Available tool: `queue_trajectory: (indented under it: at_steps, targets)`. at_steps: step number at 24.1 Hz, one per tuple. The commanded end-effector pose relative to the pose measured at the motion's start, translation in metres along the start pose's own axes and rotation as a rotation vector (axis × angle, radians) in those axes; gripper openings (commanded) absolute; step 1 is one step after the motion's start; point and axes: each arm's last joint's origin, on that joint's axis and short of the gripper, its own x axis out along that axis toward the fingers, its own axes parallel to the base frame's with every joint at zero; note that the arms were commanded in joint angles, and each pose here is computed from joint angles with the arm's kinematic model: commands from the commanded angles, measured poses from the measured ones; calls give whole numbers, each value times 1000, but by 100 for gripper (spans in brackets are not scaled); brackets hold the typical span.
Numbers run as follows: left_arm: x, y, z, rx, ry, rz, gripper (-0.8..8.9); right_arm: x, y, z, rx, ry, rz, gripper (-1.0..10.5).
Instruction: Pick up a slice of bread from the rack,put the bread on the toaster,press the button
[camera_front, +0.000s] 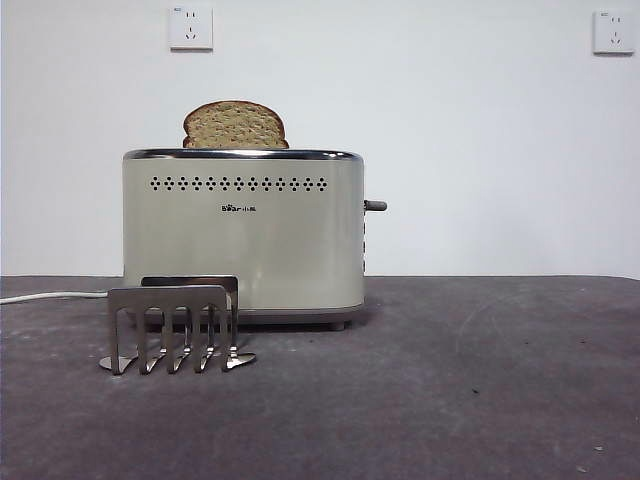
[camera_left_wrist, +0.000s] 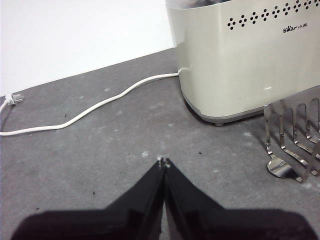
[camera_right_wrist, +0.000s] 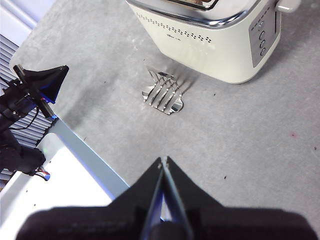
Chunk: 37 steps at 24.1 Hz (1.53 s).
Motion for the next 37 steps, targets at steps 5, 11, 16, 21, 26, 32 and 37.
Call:
queue_trajectory:
  at_steps: [5,11,16,21,26,32,37]
  targets:
    - [1,-1,-5,-14,12,2,-4,1,-1,-1,-3,4,-2,1]
    - [1,-1,-5,-14,12,3,-4,1,-1,-1,-4,4,-2,1]
    - [1,-1,-5,-14,12,3,-3,-32,8,-11,-103,-120,-198,1]
    - [1,-1,-5,-14,12,3,-4,-53,13,-42,-164,-419,-333,1]
    - [1,-1,-5,-14,12,2,-4,-18,-14,-99,-138,-584,-502,1]
    - [1,-1,-5,-14,11,2,-4,18,-34,-150,-101,-657,-597,1]
    - [1,-1,-5,-14,11,3,-4,42,-47,-188,-37,-655,-684,1]
